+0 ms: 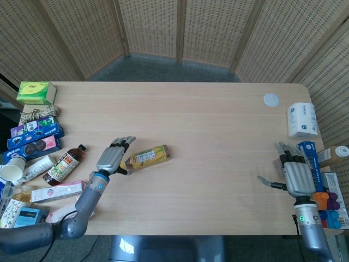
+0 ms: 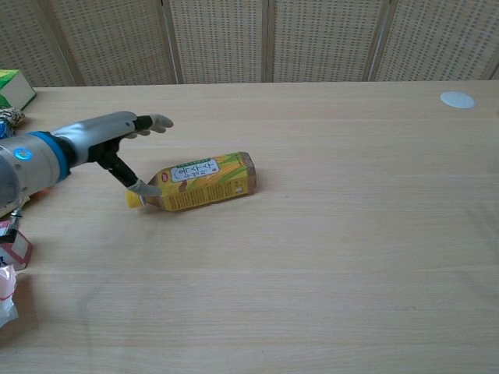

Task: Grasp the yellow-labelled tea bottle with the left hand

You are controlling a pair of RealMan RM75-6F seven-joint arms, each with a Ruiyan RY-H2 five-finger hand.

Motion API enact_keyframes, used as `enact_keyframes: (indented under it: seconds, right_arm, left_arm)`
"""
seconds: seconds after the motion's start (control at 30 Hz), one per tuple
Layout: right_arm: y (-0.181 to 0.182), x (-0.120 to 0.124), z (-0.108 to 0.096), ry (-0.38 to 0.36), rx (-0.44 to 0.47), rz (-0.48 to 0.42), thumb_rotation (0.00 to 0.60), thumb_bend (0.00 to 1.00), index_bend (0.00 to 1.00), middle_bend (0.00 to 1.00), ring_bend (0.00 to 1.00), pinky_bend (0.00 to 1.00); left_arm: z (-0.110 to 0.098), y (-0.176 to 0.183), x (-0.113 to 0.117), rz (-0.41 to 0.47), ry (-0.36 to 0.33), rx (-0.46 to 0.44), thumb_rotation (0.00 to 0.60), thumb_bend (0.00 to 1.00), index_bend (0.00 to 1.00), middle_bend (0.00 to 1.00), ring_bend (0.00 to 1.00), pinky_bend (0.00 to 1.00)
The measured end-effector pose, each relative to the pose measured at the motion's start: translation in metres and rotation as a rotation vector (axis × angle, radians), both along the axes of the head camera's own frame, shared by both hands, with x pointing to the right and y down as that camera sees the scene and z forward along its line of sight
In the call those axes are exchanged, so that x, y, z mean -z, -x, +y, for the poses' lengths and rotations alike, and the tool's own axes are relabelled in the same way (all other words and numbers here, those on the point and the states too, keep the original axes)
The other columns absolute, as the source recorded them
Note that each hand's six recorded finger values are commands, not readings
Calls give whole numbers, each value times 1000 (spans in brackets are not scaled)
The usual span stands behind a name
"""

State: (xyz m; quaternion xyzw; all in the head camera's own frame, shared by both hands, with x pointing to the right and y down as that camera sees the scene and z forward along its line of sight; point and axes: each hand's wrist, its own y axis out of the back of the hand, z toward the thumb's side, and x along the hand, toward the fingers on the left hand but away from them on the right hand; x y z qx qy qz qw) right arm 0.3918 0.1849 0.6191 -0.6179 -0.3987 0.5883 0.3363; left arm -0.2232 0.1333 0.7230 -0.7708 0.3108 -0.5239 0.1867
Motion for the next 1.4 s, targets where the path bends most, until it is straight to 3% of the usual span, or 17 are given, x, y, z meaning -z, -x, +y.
enact_keyframes:
  seconds: [0.2, 0.37, 0.43, 0.67, 0.8, 0.9, 1.17, 1.4]
  right_arm:
    - [-7, 0, 5, 14, -17, 1, 265, 81, 0, 11, 0, 0]
    - [-14, 2, 10, 21, -34, 10, 261, 81, 0, 11, 0, 0]
    - [-16, 3, 11, 21, -42, 5, 263, 81, 0, 11, 0, 0]
    - [-20, 8, 12, 20, -59, -5, 264, 80, 0, 11, 0, 0]
    - [-18, 9, 11, 22, -66, -20, 262, 79, 0, 11, 0, 0]
    - [-16, 9, 11, 21, -63, -27, 264, 78, 0, 11, 0, 0]
    - [-13, 3, 10, 31, -65, -42, 263, 79, 0, 11, 0, 0]
    - [-9, -7, 11, 39, -63, -68, 265, 79, 0, 12, 0, 0]
  left_arm:
    - [-2, -32, -27, 14, 50, 22, 600, 227, 0, 0, 17, 0]
    - [-4, -54, -39, 48, 74, 58, 600, 284, 90, 100, 176, 64]
    - [-5, -60, -43, 50, 72, 66, 600, 312, 146, 151, 252, 146]
    - [-6, -71, -49, 87, 51, 136, 600, 526, 440, 489, 613, 558]
    - [-9, -72, -48, 98, 9, 179, 600, 597, 540, 646, 772, 729]
    - [-11, -68, -47, 104, -8, 210, 600, 612, 573, 688, 823, 787]
    - [-18, -49, -26, 155, -42, 261, 600, 607, 580, 695, 831, 797]
    - [-37, -24, 33, 239, -134, 290, 600, 594, 578, 693, 830, 796]
